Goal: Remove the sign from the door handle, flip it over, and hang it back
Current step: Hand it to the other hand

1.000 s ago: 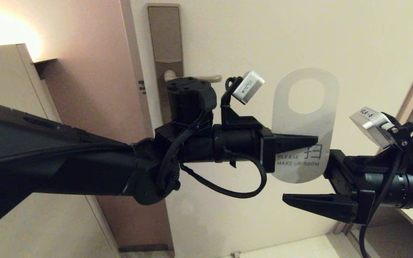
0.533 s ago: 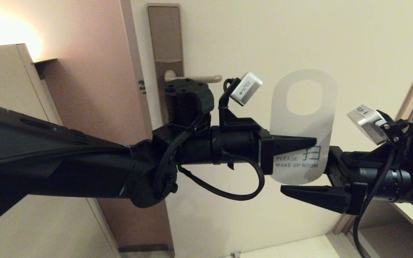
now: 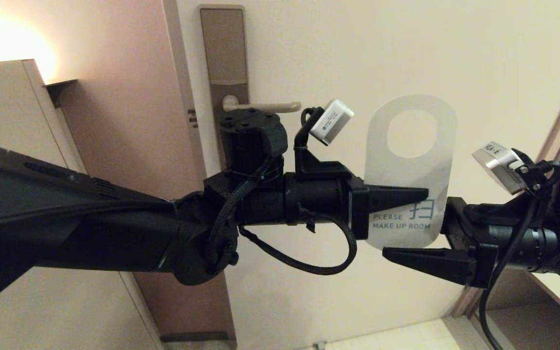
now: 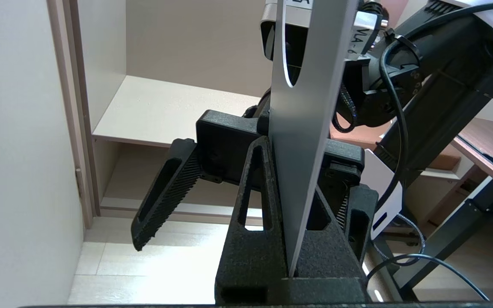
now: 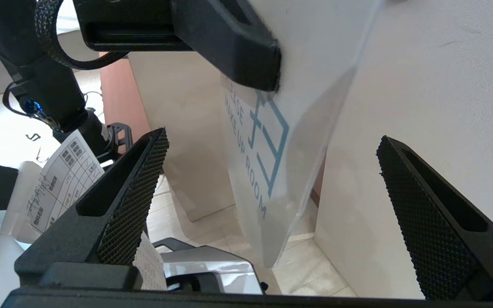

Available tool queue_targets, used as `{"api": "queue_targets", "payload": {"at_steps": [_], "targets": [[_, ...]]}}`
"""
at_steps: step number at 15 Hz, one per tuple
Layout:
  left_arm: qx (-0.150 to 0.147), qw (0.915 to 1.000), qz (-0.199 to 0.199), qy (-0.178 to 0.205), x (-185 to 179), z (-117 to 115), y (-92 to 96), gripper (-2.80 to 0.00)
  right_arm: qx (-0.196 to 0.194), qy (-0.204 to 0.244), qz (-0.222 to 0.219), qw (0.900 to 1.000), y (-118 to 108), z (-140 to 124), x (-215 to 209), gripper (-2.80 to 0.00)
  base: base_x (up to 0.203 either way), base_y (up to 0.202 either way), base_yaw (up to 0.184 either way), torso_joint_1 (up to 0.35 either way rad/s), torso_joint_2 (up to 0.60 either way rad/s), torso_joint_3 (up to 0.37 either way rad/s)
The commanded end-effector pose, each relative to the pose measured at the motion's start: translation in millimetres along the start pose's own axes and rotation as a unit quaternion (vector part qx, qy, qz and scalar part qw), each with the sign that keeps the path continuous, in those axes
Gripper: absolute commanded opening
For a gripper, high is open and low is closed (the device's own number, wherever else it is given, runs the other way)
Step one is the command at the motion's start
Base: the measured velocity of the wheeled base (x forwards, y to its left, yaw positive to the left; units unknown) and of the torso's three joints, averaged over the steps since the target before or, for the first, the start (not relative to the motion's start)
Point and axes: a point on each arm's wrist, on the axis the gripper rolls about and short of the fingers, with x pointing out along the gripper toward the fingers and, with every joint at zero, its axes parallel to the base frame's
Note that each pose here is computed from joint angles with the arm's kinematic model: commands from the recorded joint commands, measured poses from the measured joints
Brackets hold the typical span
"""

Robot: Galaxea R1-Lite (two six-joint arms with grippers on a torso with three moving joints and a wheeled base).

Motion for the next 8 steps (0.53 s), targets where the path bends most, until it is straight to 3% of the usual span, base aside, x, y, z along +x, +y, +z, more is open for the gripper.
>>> {"api": "queue_targets", "payload": {"at_steps": [1,8], "targets": [[-0.001,1.0000,-0.002,0.000,0.5,-1.0,0.8,-2.80,-0.001,-0.001,0.005,1.000,0.2,0.2,0.3,0.00,0.000,0.000,0.000,0.000,0.00,0.000],[-0.002,1.0000,-0.006,0.002,3.5,-2.6,-1.0,-2.80,-0.002,-0.001,0.009,1.000,0.4,0.3,0.3,0.00,0.000,0.000,0.000,0.000,0.00,0.000]]}}
